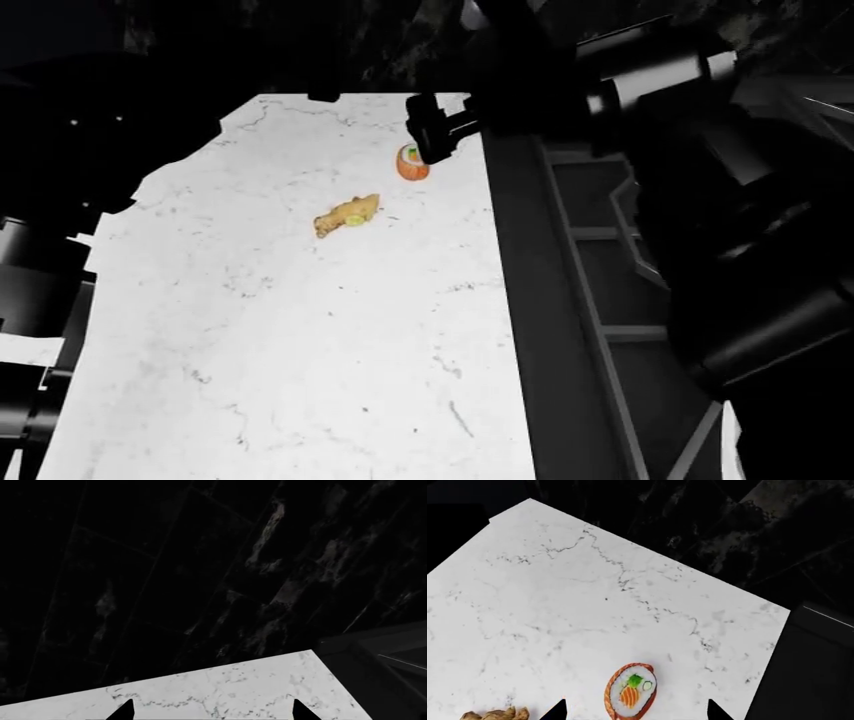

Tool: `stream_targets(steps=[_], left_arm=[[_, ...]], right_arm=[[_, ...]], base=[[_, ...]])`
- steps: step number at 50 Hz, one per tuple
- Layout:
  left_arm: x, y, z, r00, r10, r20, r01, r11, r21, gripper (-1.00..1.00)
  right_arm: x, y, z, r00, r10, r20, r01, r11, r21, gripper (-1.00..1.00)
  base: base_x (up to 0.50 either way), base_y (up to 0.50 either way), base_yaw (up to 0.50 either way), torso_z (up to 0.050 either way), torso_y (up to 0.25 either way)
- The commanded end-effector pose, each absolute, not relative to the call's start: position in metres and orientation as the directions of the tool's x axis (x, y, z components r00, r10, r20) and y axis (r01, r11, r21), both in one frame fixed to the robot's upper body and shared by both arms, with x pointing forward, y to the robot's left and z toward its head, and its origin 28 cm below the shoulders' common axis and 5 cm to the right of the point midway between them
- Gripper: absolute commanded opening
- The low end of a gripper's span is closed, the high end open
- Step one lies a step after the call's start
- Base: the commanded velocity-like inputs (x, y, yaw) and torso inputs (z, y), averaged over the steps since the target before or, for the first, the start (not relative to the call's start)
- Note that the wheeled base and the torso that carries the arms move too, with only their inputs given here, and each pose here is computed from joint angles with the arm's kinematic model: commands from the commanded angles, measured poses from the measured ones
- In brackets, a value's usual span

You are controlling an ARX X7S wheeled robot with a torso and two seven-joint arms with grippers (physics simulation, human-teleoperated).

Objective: Place both pans onto different burners. Then place the ginger and the sushi on different pans.

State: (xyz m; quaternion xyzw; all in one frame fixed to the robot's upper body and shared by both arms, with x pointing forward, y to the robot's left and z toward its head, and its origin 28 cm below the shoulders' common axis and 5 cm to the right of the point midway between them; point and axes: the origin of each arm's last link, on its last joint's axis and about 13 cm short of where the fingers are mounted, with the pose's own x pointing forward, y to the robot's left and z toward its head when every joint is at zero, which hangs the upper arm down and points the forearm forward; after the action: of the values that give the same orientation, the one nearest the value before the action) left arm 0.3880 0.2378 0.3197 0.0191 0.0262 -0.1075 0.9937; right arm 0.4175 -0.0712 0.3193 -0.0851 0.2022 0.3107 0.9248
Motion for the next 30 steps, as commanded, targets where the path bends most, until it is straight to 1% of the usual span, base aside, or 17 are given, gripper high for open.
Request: stream_targets(steps=[1, 11, 18, 30], left_arm=[[0.388, 0.241, 0.319, 0.977, -0.207, -0.059, 0.209, 0.977, 0.03, 1.0], [0.388, 0.243, 0.316, 0.978, -0.201, -0.062, 0.203, 0.979, 0.023, 1.0], [0.387, 0.244, 0.316, 0.978, -0.199, -0.061, 0.201, 0.979, 0.021, 1.0], [0.386, 0.245, 0.315, 0.979, -0.195, -0.064, 0.197, 0.98, 0.022, 1.0]], right_arm=[[0.416, -0.063, 0.308, 0.715, 0.532, -0.454, -0.599, 0.801, -0.005, 1.0], [0.415, -0.058, 0.297, 0.696, 0.53, -0.484, -0.609, 0.793, -0.008, 1.0], [0.416, -0.059, 0.291, 0.701, 0.52, -0.488, -0.595, 0.804, 0.001, 1.0], [0.422, -0.059, 0.285, 0.738, 0.539, -0.405, -0.592, 0.806, -0.007, 1.0]], base=[[0.0, 0.0, 0.0, 0.0, 0.0], [0.0, 0.0, 0.0, 0.0, 0.0], [0.0, 0.0, 0.0, 0.0, 0.0], [0.0, 0.0, 0.0, 0.0, 0.0]])
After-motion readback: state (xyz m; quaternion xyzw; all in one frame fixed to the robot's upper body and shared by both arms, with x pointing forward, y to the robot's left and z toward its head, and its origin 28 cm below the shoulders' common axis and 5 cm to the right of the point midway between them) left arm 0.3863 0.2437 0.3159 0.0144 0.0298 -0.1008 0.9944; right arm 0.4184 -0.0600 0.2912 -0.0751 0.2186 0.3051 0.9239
